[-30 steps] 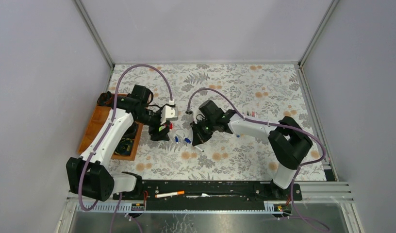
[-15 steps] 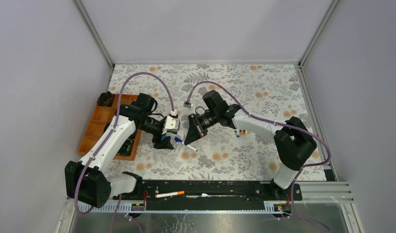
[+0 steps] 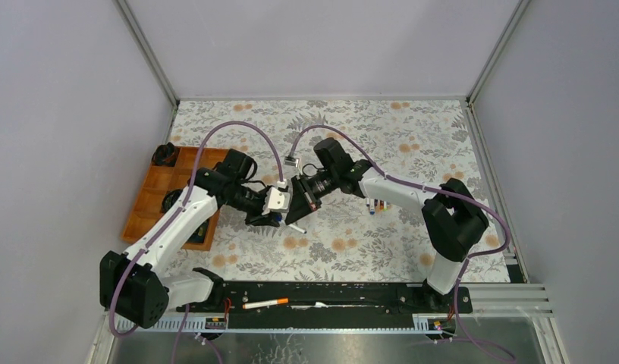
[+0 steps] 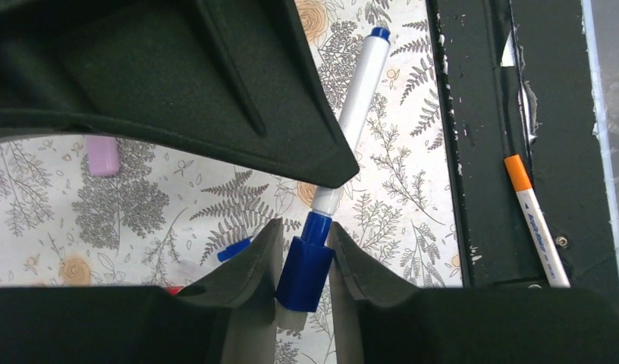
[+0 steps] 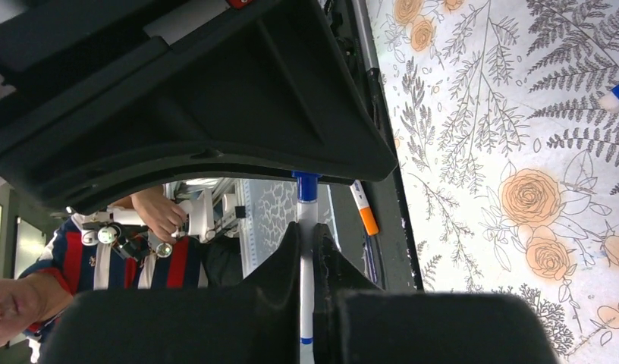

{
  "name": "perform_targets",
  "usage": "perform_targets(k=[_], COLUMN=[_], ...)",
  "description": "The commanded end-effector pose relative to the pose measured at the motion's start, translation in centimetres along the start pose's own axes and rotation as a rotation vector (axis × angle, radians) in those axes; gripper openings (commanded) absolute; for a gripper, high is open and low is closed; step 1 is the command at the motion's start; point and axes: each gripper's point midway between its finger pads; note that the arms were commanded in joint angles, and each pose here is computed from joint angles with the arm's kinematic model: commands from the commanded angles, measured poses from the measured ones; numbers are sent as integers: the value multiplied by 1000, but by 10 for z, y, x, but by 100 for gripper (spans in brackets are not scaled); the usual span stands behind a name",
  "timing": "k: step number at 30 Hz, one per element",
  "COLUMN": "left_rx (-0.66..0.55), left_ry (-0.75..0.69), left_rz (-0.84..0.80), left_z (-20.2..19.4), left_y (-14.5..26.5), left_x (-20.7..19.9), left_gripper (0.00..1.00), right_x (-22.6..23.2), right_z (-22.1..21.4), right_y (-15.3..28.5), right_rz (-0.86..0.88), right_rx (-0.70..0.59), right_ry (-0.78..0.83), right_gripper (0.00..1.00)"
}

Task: Open the pen caps

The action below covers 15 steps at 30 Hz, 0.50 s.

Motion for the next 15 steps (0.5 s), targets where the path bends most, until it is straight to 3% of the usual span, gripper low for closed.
perform_targets(k=[1, 2, 4, 7, 12, 15], left_rx=[51, 55, 63, 71, 85, 93], left_ry=[-41, -44, -49, -58, -72, -79], left_rz=[37, 36, 36, 37, 40, 35], left_z=[-9, -9, -9, -8, -8, -8], left_y=[-1, -1, -2, -1, -1, -3], left_x=[6, 6, 6, 6, 6, 6], left_gripper=[28, 24, 19, 14, 11, 7], right_x=[10, 9, 5, 0, -4, -3], right_z=[9, 8, 8, 2, -10, -8], right_y=[4, 4, 4, 0, -3, -3], right_rz=[32, 29, 14, 15, 31, 36], right_rx=[1, 2, 0, 19, 58, 55], right_ry=[0, -5, -18, -48, -75, -75], right_gripper=[0, 1, 18, 32, 35, 32])
Point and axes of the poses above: each gripper's point midway between its finger pads, its own y axis back along the fingers, its own x axis along the line the jaws close on, z = x × y, and after that the axes turned 2 degrees about -y, right-handed
